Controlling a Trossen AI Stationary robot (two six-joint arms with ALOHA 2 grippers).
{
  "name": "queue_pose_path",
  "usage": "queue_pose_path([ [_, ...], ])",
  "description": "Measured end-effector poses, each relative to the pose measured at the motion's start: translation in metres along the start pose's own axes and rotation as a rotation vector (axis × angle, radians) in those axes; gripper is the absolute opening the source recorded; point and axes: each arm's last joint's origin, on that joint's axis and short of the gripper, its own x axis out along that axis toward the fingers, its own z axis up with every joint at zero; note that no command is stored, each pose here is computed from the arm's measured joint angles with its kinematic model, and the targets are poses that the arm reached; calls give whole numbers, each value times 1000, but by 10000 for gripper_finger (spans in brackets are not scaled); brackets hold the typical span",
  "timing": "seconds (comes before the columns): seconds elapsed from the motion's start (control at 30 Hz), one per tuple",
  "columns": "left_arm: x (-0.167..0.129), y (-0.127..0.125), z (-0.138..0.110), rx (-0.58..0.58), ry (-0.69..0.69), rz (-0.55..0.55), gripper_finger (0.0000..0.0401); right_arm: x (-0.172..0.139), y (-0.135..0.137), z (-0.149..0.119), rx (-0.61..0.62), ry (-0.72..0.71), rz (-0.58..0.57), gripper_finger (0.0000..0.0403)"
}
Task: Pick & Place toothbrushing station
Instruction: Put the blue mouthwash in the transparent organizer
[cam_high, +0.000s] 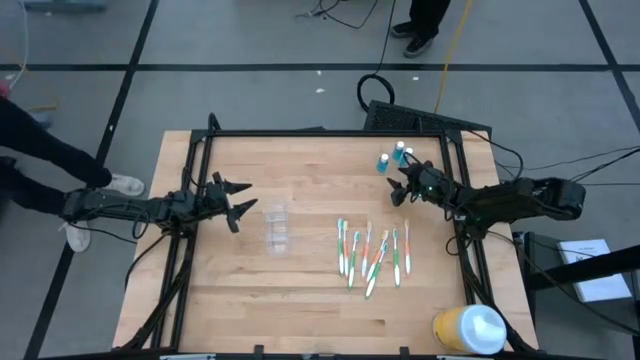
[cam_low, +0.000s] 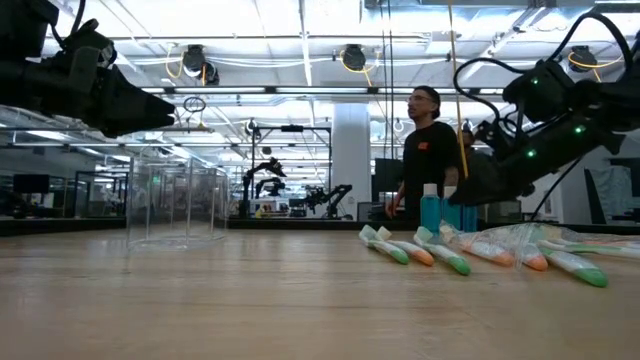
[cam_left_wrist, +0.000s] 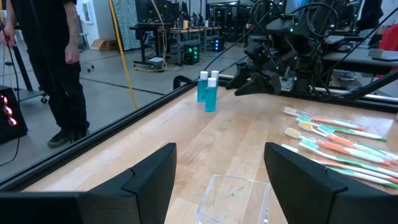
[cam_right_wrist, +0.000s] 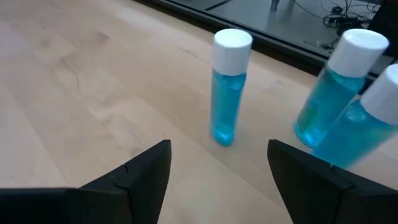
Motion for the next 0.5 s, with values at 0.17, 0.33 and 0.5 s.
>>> queue_pose_path([
  [0.17, 0, 0, 0, 0, 0, 0, 250, 10, 2, -4, -27, -16, -11, 258],
  [0.33, 0, 0, 0, 0, 0, 1, 250, 25, 4, -5, -77, -2, -31, 258],
  [0.5, 0, 0, 0, 0, 0, 1, 250, 43, 4, -1, -93, -5, -51, 258],
])
